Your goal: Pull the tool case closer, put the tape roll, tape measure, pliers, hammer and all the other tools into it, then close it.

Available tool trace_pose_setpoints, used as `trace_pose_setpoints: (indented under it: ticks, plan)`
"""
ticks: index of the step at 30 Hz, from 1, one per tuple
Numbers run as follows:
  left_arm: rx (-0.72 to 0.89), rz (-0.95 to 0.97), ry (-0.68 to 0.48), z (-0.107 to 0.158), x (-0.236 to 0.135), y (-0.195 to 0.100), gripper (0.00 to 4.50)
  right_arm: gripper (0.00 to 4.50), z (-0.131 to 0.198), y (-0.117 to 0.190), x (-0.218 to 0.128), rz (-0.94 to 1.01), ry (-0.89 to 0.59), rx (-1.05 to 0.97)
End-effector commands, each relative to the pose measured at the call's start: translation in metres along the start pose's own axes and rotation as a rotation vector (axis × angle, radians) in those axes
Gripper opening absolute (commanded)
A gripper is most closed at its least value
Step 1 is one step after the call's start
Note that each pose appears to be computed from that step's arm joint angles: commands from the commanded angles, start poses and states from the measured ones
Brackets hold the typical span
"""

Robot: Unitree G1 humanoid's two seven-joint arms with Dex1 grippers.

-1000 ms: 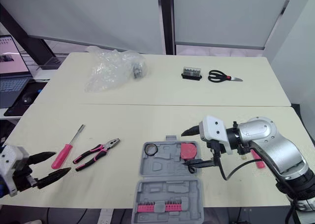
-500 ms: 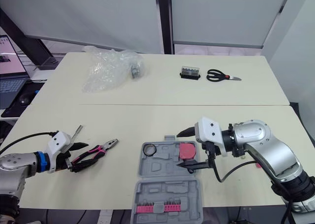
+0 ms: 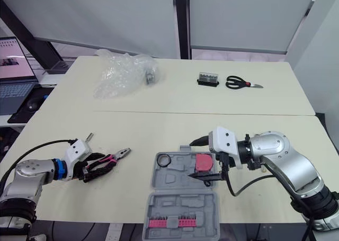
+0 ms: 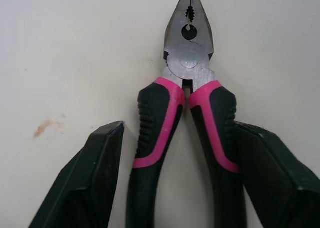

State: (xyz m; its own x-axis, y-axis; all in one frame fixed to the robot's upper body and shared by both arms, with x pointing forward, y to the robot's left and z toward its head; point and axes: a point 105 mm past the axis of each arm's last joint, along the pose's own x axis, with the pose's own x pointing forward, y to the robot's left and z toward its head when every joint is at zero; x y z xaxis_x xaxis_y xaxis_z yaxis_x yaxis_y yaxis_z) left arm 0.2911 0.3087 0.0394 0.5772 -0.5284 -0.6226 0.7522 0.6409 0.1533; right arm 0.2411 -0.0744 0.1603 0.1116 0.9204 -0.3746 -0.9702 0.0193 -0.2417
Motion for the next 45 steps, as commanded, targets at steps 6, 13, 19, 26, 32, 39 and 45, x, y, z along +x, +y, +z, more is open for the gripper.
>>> trace_pose_setpoints:
  ticks: [6, 13, 19, 26, 32, 39, 45]
  plan:
    - [-0.006, -0.067, 0.058, -0.019, 0.004, -0.014, 2.56, 4.50, 0.011, -0.010, -0.001, -0.065, -0.018, -0.053]
    - [0.099, -0.036, -0.001, 0.008, -0.014, -0.006, 2.56, 4.50, 0.013, -0.020, -0.004, -0.110, -0.015, -0.065]
    - [0.270, -0.017, -0.060, 0.059, -0.036, -0.005, 2.56, 4.50, 0.009, -0.021, -0.011, -0.144, 0.016, -0.041]
    - [0.441, -0.175, -0.110, 0.124, -0.006, -0.048, 2.56, 4.50, 0.004, -0.027, -0.034, -0.199, 0.067, -0.061]
    - [0.479, -0.266, -0.104, 0.148, 0.018, -0.083, 2.56, 4.50, 0.000, -0.029, -0.053, -0.243, 0.119, -0.088]
    - [0.495, -0.375, -0.107, 0.167, 0.051, -0.122, 2.56, 4.50, -0.009, -0.027, -0.068, -0.282, 0.185, -0.070]
    - [0.508, -0.390, -0.111, 0.176, 0.056, -0.130, 2.56, 4.50, -0.018, -0.026, -0.062, -0.262, 0.251, -0.047]
